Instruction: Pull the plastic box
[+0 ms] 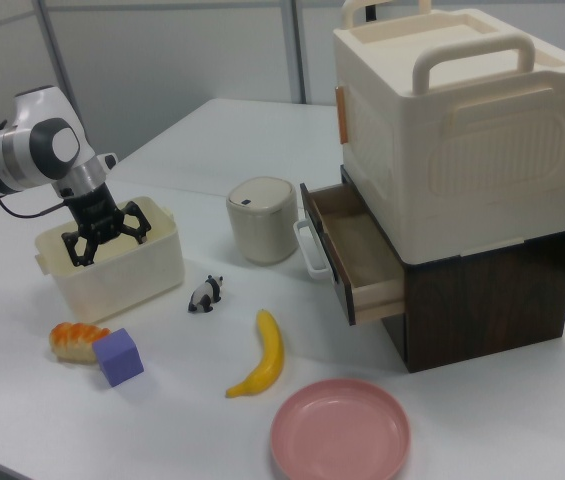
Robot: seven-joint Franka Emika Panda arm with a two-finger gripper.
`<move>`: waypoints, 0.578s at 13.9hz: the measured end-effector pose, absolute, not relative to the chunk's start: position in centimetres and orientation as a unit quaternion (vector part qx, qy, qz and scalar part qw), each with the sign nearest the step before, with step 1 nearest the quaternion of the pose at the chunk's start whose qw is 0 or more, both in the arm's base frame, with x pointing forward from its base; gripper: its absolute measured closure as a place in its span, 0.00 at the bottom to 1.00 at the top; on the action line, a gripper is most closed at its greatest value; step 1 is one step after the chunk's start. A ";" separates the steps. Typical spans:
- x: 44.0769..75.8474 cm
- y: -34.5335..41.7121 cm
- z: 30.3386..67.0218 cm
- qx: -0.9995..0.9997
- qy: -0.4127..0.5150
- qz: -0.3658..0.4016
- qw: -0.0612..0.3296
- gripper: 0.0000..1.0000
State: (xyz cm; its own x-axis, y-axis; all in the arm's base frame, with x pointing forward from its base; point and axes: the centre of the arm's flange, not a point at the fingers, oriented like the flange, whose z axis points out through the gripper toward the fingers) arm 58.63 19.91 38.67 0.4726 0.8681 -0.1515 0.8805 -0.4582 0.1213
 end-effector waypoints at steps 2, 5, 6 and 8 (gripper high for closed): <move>58.1 18.8 38.8 0.851 0.516 -0.038 0.092 0.00; 57.3 17.2 39.9 0.853 0.512 -0.038 0.092 0.00; 57.3 16.7 40.5 0.855 0.509 -0.035 0.093 0.00; 57.3 15.8 42.7 0.888 0.448 -0.015 0.098 0.00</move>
State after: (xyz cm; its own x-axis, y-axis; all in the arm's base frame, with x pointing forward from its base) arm 57.31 15.80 42.71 0.5982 0.7932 -0.1142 0.7990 -0.5793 0.1617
